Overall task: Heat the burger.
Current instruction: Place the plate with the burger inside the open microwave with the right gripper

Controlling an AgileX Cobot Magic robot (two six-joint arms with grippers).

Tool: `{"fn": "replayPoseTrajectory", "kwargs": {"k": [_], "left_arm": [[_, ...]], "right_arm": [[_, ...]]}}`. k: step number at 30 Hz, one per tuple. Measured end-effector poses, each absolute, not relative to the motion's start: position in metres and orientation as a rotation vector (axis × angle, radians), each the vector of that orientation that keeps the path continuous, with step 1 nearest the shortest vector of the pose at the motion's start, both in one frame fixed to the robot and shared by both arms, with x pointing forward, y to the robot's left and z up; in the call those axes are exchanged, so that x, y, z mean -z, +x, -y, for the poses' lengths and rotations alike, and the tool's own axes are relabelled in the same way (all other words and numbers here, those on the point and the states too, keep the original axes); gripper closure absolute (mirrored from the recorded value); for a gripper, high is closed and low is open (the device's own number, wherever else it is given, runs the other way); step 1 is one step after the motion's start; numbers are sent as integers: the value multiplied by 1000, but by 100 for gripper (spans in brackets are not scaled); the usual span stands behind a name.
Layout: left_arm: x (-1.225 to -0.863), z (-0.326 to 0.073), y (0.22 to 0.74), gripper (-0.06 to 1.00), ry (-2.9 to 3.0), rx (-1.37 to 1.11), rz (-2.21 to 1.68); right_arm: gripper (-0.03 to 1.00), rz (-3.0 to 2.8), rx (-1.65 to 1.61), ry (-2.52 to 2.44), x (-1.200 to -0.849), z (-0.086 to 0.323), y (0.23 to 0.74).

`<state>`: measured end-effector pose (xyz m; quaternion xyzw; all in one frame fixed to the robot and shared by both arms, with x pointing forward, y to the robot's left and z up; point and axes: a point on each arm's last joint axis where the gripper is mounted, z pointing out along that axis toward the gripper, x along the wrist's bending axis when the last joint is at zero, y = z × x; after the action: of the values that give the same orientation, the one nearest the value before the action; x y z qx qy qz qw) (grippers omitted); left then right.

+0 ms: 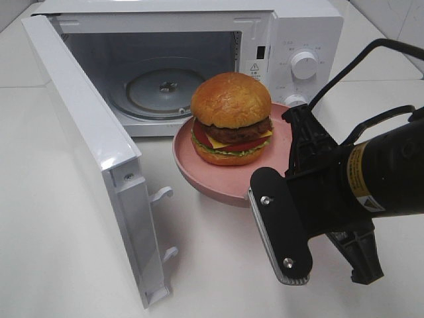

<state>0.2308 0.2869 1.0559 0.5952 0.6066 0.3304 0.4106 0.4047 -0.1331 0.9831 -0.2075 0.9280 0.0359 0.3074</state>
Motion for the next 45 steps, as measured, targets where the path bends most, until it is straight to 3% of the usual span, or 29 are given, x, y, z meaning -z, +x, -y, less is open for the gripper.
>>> {"fn": "replayPoseTrajectory", "kwargs": {"k": [30, 45], "left_arm": [[-1056, -287, 231, -4, 1498, -832, -1527], [-1056, -287, 231, -4, 1498, -832, -1527]], "right_arm": [[91, -2446, -222, -712, -957, 132, 438], [91, -2453, -261, -740, -955, 104, 465]]}}
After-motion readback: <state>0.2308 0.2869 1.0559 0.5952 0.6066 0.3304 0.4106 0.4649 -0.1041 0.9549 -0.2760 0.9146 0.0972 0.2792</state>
